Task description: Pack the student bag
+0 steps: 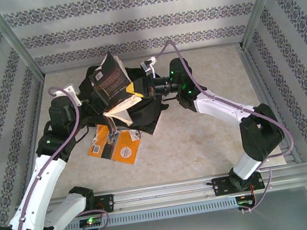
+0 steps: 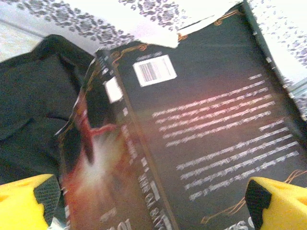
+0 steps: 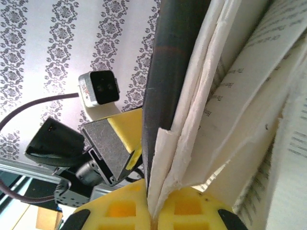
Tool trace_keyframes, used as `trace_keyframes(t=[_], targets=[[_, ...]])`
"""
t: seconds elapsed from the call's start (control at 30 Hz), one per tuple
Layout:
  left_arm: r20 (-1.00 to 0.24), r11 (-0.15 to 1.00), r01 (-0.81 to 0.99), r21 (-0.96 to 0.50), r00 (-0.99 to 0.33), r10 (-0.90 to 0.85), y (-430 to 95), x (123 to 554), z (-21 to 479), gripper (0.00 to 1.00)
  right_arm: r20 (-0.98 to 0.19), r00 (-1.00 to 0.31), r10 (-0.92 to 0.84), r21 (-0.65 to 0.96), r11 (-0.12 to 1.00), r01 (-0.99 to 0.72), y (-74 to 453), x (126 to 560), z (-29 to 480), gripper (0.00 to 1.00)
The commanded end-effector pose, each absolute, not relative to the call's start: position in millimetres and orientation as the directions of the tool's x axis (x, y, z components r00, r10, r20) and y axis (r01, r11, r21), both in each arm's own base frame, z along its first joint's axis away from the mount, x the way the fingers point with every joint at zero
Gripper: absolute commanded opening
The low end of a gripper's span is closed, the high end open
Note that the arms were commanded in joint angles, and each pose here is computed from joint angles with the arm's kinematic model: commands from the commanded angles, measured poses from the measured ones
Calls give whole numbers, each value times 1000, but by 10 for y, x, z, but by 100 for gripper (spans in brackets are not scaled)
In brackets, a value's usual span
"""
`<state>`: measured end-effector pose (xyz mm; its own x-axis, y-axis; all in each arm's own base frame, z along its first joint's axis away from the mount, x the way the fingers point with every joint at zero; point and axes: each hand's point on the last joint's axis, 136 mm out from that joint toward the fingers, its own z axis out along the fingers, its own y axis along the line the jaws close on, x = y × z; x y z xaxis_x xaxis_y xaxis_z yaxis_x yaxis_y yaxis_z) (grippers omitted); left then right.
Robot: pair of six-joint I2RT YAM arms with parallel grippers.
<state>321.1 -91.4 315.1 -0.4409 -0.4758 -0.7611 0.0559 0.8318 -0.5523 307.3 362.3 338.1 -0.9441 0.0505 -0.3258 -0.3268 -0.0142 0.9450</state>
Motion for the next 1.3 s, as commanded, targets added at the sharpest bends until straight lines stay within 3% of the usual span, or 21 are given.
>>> trace_keyframes(t=[0.0, 0.23, 0.47, 0.77, 0.93, 1.0, 1.13, 1.27], targets=[[-744, 732, 197, -652, -350, -569, -1018, 3312, 3527, 99, -445, -891, 88, 879, -148, -453, 3505, 2914, 3877, 0], [-566, 515, 241, -823, -414, -713, -1145, 3497, 3452, 91, -410, -905, 110, 878, -222, -425, 3459, 2899, 3887, 0], [-430, 354, 246, -903, -473, -769, -1257, 3574, 3442, 84, -403, -907, 119, 872, -249, -420, 3444, 2893, 3885, 0], [-390, 276, 289, -916, -495, -776, -1326, 3597, 3537, 35, -404, -910, 96, 893, -175, -415, 3503, 2938, 3553, 0], [-440, 317, 320, -893, -465, -768, -1292, 3536, 3567, 16, -444, -887, 129, 895, 25, -445, 3411, 3020, 3216, 0], [-455, 331, 330, -884, -449, -769, -1270, 3516, 3583, 9, -461, -876, 143, 886, 136, -444, 3358, 3051, 3068, 16], [-477, 339, 363, -868, -422, -771, -1252, 3484, 3638, 0, -495, -855, 153, 857, 252, -450, 3302, 3055, 2987, 68], [-492, 316, 414, -854, -441, -751, -1322, 3430, 3707, 0, -485, -864, 136, 855, 284, -435, 3331, 3098, 2971, 88]])
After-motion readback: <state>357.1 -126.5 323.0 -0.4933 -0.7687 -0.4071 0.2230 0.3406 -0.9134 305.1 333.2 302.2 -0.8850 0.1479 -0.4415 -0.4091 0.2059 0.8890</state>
